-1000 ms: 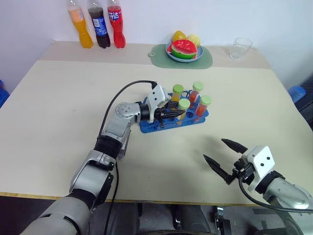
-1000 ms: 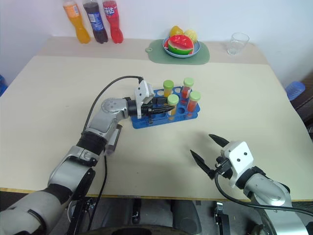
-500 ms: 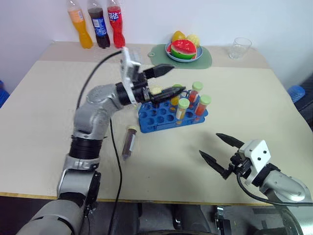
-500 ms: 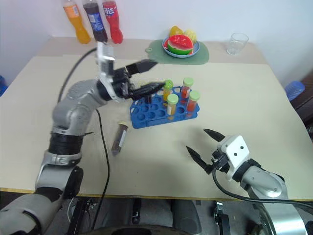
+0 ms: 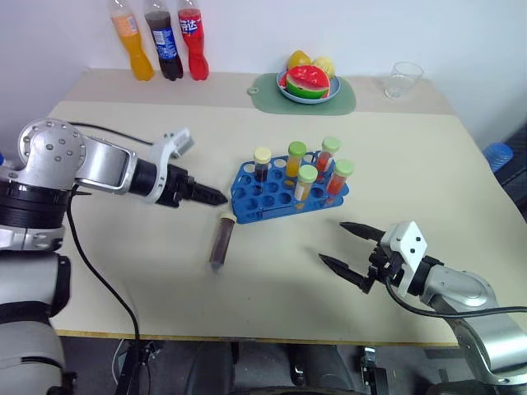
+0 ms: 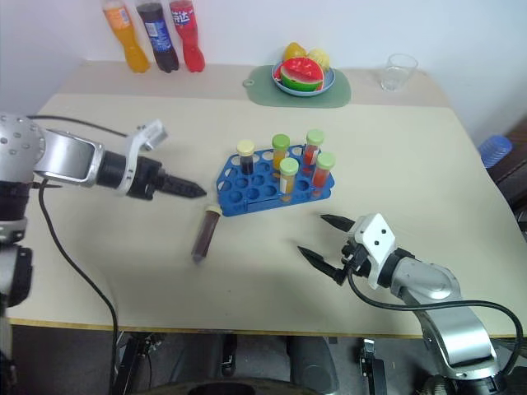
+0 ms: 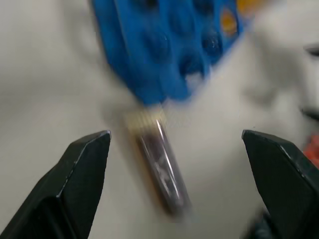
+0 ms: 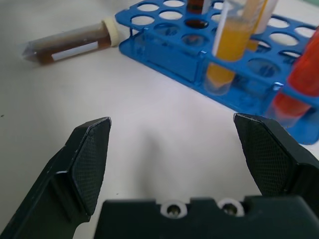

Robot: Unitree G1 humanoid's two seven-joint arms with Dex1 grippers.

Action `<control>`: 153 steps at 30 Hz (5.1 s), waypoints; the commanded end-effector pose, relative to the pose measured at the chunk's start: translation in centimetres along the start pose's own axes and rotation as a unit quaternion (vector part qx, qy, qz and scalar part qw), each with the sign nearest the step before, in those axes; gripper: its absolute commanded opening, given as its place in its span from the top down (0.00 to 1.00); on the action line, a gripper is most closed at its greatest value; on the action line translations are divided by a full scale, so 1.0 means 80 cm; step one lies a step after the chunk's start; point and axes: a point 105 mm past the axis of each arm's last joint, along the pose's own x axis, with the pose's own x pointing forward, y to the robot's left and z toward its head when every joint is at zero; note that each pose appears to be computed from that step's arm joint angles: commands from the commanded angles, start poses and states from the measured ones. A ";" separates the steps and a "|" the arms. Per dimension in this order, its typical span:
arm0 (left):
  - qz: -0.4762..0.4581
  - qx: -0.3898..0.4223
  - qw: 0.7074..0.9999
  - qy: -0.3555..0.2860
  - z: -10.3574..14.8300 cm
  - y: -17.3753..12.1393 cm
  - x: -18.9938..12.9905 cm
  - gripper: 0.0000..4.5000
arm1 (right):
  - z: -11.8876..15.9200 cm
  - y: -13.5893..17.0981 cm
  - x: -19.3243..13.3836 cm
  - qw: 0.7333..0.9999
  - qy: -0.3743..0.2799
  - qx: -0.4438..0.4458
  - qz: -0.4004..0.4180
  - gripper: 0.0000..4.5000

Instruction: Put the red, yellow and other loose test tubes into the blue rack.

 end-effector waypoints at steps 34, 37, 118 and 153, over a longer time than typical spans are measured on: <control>0.170 -0.030 0.972 0.160 -0.001 0.013 0.111 0.54 | 0.017 0.054 -0.043 0.997 0.000 -0.054 0.049 0.03; 0.162 -0.025 0.974 0.159 -0.002 0.010 0.109 0.82 | 0.017 0.050 -0.042 0.997 -0.001 -0.057 0.049 0.03; -0.090 0.404 0.826 -0.384 0.067 -0.033 0.109 0.83 | 0.019 0.016 -0.013 0.998 -0.026 -0.061 -0.012 0.03; -0.064 0.394 0.801 -0.446 0.035 -0.025 0.044 0.01 | 0.004 -0.022 -0.028 0.993 -0.018 -0.030 -0.110 0.03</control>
